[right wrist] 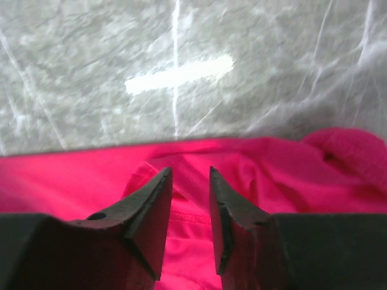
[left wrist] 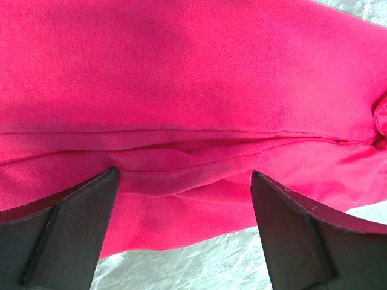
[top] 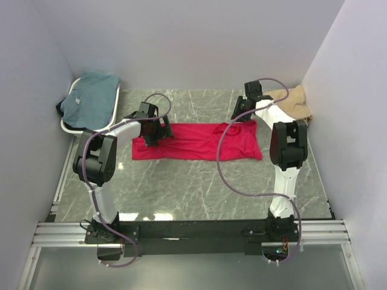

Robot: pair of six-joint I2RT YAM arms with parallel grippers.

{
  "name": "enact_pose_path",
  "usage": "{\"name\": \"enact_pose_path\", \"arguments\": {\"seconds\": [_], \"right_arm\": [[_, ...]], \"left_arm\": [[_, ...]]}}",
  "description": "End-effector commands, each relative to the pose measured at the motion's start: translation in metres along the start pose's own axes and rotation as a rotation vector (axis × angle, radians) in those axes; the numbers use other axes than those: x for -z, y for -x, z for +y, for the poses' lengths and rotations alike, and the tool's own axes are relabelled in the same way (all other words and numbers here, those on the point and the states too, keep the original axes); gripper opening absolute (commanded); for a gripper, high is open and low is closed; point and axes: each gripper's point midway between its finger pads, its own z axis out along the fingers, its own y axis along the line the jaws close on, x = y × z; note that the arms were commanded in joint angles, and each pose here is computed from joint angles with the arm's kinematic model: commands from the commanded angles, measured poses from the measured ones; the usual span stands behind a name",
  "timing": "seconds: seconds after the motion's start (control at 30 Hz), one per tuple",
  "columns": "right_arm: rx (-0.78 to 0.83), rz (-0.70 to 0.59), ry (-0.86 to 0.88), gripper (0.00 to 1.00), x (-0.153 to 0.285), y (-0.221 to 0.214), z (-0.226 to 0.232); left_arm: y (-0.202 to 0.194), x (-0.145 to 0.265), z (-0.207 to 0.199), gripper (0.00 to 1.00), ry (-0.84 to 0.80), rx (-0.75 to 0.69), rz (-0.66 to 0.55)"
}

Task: Fold and stack the t-shirts
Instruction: Fold the tshirt

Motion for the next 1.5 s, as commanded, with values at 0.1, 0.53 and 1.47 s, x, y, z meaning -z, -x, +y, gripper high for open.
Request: {"name": "enact_pose_path", "arguments": {"seconds": [0.1,0.53,1.47], "right_arm": [[0.015,-0.141,-0.042,0.42,0.040,0.031,-0.007],[0.026,0.022,0.051,0.46,0.076,-0.059,-0.020],[-0.197,0.141,-0.215,0.46,0.037,-0.089,-0.123]], "left_arm": [[-0.001,0.001,-0.001,0.97,0.003,-0.017,0.002],[0.027,0.005,-0.017,0.99,-0.031,-0.063,-0.076],[-0.072,0.021,0.113,0.99,0.428,0.027,0.086]]}}
